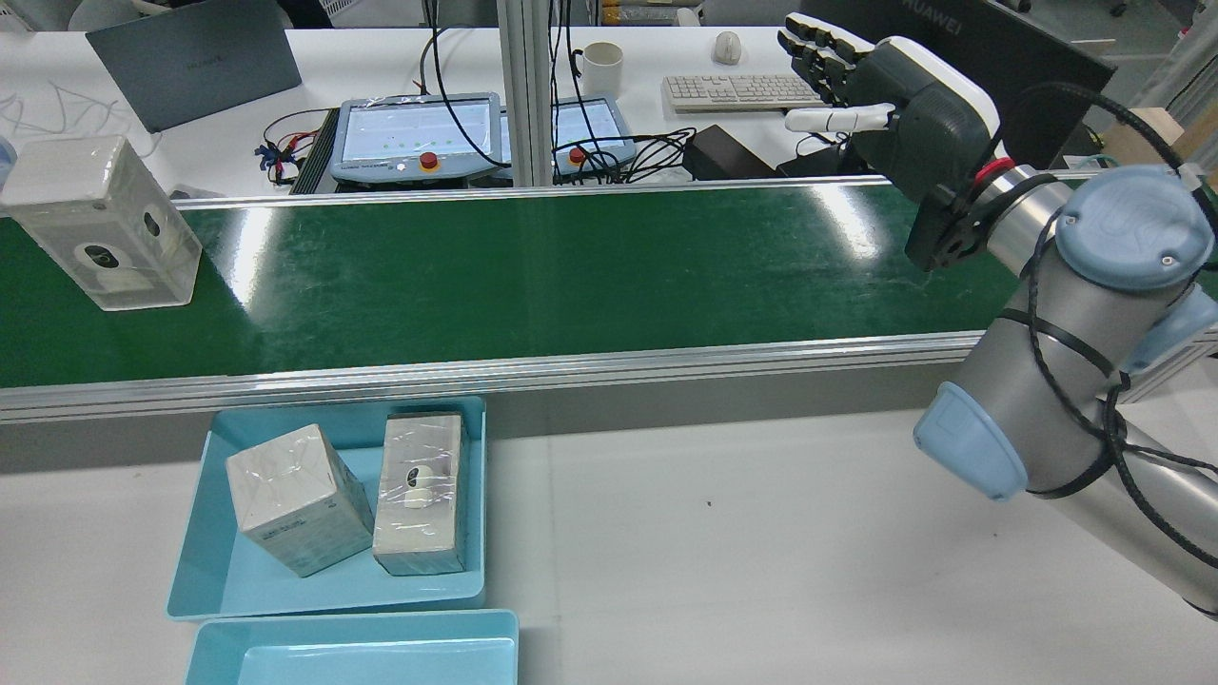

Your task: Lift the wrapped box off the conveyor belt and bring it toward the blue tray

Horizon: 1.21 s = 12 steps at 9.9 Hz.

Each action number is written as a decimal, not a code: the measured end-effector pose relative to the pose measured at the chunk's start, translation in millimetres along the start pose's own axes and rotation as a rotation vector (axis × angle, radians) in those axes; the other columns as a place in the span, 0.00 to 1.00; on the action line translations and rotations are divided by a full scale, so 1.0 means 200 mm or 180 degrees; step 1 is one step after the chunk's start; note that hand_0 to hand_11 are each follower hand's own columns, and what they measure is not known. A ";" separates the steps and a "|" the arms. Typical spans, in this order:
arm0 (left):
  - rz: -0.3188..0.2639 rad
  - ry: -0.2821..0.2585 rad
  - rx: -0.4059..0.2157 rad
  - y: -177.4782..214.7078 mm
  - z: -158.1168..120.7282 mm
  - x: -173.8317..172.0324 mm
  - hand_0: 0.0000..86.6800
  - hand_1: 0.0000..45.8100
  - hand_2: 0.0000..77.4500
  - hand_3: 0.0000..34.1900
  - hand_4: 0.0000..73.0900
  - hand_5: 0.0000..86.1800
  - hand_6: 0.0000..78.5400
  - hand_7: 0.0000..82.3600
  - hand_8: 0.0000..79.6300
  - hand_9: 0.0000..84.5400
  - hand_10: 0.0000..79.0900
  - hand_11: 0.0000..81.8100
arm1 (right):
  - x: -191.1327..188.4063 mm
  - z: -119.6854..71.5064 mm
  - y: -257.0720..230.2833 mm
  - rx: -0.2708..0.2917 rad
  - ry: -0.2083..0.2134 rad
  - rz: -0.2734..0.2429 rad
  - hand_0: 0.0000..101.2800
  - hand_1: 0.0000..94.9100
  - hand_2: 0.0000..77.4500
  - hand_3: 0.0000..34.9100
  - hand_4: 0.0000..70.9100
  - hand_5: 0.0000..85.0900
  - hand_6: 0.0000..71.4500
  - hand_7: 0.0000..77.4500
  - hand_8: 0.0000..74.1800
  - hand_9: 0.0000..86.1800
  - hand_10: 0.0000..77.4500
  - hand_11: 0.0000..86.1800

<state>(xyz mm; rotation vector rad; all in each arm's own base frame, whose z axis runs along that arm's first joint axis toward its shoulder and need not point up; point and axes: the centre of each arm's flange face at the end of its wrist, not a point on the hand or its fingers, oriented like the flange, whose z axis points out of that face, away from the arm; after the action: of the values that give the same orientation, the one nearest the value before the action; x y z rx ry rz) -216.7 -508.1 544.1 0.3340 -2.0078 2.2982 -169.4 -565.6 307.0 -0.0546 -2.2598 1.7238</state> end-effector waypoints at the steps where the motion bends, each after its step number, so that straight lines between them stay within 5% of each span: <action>1: 0.0000 0.0000 0.0000 0.00 0.00 0.00 0.00 0.00 0.01 0.00 0.00 0.01 0.00 0.00 0.00 0.00 0.00 0.00 | 0.00 0.00 0.00 0.0000 -0.0003 -0.0001 0.40 0.10 0.15 0.00 0.00 0.10 0.00 0.01 0.01 0.01 0.00 0.01; 12: 0.0000 0.0000 0.0000 0.00 0.00 0.00 0.00 0.00 0.01 0.00 0.00 0.01 0.00 0.00 0.00 0.00 0.00 0.00 | 0.05 0.00 -0.03 0.0039 0.0056 -0.0005 0.40 0.10 0.15 0.02 0.00 0.10 0.00 0.00 0.01 0.01 0.00 0.01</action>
<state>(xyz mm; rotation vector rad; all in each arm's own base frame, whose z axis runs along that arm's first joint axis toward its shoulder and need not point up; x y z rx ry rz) -216.7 -508.1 544.0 0.3340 -2.0079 2.2981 -177.8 -564.3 314.8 -0.0650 -2.2362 1.7294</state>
